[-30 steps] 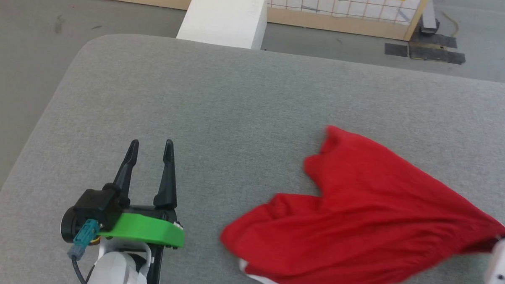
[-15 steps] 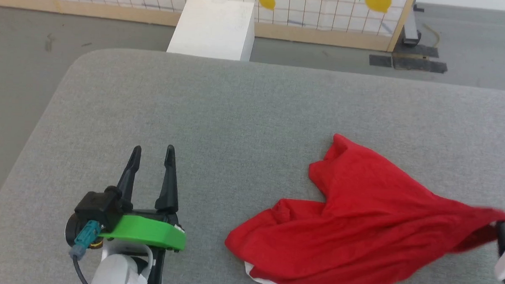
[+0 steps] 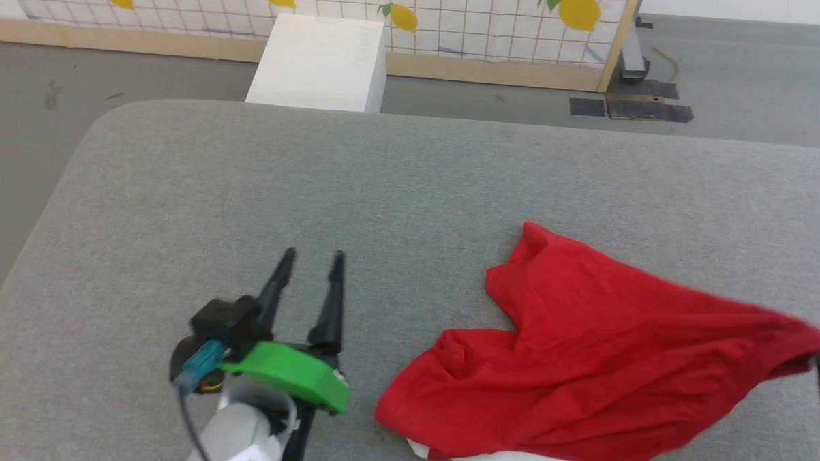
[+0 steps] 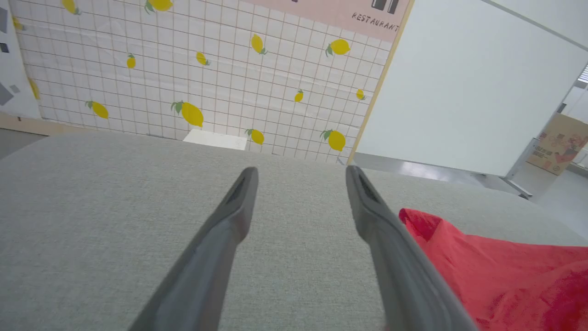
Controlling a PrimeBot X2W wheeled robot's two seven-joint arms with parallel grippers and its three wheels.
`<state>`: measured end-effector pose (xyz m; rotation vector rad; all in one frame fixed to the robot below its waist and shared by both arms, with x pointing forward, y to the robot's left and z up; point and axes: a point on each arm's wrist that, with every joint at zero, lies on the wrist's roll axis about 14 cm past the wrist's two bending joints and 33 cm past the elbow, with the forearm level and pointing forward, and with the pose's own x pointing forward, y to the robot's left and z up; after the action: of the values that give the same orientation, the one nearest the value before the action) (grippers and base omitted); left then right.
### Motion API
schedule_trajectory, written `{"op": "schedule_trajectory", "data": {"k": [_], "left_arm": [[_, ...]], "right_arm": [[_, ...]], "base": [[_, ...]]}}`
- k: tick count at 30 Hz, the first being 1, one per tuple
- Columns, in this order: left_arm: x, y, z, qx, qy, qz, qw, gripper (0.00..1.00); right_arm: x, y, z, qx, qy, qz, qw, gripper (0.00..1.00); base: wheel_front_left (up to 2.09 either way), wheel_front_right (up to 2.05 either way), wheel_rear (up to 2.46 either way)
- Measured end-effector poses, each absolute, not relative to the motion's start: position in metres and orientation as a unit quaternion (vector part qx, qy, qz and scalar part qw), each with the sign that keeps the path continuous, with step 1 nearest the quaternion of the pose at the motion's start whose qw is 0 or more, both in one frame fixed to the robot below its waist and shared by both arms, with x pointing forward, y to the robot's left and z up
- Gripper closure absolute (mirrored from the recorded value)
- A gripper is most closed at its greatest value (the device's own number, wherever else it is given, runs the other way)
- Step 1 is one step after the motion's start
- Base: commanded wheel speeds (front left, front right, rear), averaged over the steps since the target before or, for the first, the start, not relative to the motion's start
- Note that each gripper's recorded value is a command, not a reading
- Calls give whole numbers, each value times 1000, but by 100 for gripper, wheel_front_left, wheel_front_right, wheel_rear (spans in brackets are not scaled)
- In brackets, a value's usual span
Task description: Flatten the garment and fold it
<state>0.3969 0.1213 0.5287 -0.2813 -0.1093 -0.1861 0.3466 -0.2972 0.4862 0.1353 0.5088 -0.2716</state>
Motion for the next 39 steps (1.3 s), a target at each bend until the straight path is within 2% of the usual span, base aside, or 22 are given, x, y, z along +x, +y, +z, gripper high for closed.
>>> {"op": "schedule_trajectory", "data": {"k": [4,8,11,16,18,25,27,28,34,37,38,39], "left_arm": [[404,94,530,-145,-46,-135,979,0],[407,76,526,-147,-35,-159,976,0],[406,68,520,-152,-23,-169,974,0],[405,59,509,-159,2,-179,971,0],[404,51,501,-161,33,-192,968,0],[395,18,448,-105,226,-255,934,0],[392,10,438,-73,272,-274,920,0],[391,1,428,-31,318,-292,902,0],[381,-4,398,25,392,-305,868,0],[376,-10,391,15,409,-316,856,1],[376,-13,391,8,412,-321,853,56],[376,-16,392,-8,410,-324,852,100]], "right_arm": [[310,-304,447,61,350,-150,923,0],[286,-306,426,75,402,-158,899,0],[289,-313,436,86,371,-167,910,0],[316,-324,478,86,252,-177,948,0],[323,-322,485,89,231,-172,954,0],[339,-305,480,96,230,-143,958,0],[344,-300,478,98,229,-136,959,0],[350,-295,476,99,230,-128,960,0],[352,-295,470,100,234,-129,958,0],[350,-297,465,101,238,-134,956,0],[350,-298,464,102,239,-136,956,0],[349,-299,463,102,241,-138,955,0]], "base": [[0,0,0],[0,0,0],[0,0,0],[0,0,0],[0,0,0],[0,0,0],[0,0,0],[0,0,0],[0,0,0],[0,0,0],[0,0,0],[0,0,0]]}}
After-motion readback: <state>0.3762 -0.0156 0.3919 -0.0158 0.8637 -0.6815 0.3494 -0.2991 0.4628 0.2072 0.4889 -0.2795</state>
